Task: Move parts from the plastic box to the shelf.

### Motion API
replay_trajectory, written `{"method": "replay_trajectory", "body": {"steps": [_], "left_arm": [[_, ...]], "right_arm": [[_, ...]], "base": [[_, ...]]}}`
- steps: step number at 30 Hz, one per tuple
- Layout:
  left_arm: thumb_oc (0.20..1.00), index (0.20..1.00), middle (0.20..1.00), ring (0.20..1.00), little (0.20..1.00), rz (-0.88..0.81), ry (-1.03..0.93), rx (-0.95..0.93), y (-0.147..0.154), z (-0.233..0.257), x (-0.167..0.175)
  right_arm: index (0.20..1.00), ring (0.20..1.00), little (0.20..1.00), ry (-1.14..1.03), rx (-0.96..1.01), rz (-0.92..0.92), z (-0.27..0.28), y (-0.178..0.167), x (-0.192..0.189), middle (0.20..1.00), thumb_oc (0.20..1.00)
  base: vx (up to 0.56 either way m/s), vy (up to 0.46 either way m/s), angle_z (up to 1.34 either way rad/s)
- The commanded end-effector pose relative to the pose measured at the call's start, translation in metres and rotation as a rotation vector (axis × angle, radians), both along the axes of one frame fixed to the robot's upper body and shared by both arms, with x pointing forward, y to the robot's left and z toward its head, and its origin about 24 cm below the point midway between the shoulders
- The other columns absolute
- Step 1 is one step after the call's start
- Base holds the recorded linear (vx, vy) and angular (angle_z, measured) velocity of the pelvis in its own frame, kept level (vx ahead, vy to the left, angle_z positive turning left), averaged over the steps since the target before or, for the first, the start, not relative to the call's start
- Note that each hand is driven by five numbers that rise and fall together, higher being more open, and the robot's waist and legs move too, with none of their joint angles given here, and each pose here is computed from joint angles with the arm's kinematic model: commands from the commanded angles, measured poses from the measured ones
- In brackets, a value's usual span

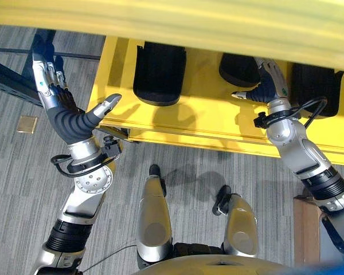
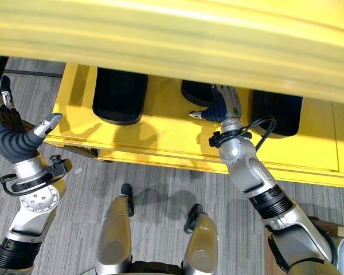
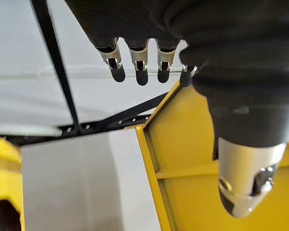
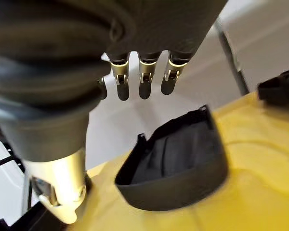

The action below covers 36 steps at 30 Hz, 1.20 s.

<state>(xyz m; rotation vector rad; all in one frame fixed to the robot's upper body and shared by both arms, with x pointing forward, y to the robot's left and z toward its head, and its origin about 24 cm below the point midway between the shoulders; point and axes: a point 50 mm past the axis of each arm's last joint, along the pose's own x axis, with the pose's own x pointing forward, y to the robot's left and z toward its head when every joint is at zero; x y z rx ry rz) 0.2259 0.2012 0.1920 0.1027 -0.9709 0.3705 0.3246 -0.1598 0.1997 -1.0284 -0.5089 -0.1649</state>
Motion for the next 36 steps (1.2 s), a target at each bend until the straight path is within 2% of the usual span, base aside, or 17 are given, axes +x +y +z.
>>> {"method": "replay_trajectory", "body": {"steps": [1, 8, 16, 27, 36], "left_arm": [[1.0, 1.0, 1.0, 1.0, 1.0, -0.07, -0.06, 0.006, -0.006, 0.009, -0.009], [1.0, 1.0, 1.0, 1.0, 1.0, -0.058, -0.019, -0.013, -0.01, 0.006, -0.001], [1.0, 1.0, 1.0, 1.0, 1.0, -0.047, 0.021, -0.009, -0.01, 0.004, 0.005], [1.0, 1.0, 1.0, 1.0, 1.0, -0.026, -0.041, 0.0, -0.006, 0.008, -0.002], [1.0, 1.0, 1.0, 1.0, 1.0, -0.057, -0.049, -0.011, -0.006, 0.009, -0.003]], "right_arm": [[1.0, 1.0, 1.0, -0.151, -0.042, 0.023, 0.038, 0.007, -0.002, 1.0, 1.0], [1.0, 1.0, 1.0, -0.11, -0.094, 0.02, 0.038, 0.013, 0.003, 1.0, 1.0], [1.0, 1.0, 1.0, -0.181, -0.138, -0.024, 0.048, 0.012, 0.007, 1.0, 1.0], [1.0, 1.0, 1.0, -0.252, -0.155, -0.118, 0.07, 0.005, 0.017, 1.0, 1.0], [1.0, 1.0, 1.0, -0.182, -0.194, -0.161, 0.073, 0.002, 0.028, 1.0, 1.0]], "base": [[-0.07, 0.085, -0.19], [-0.05, 0.044, -0.11], [0.0, 0.002, -0.06], [0.03, -0.029, 0.03], [0.01, -0.004, 0.01]]}}
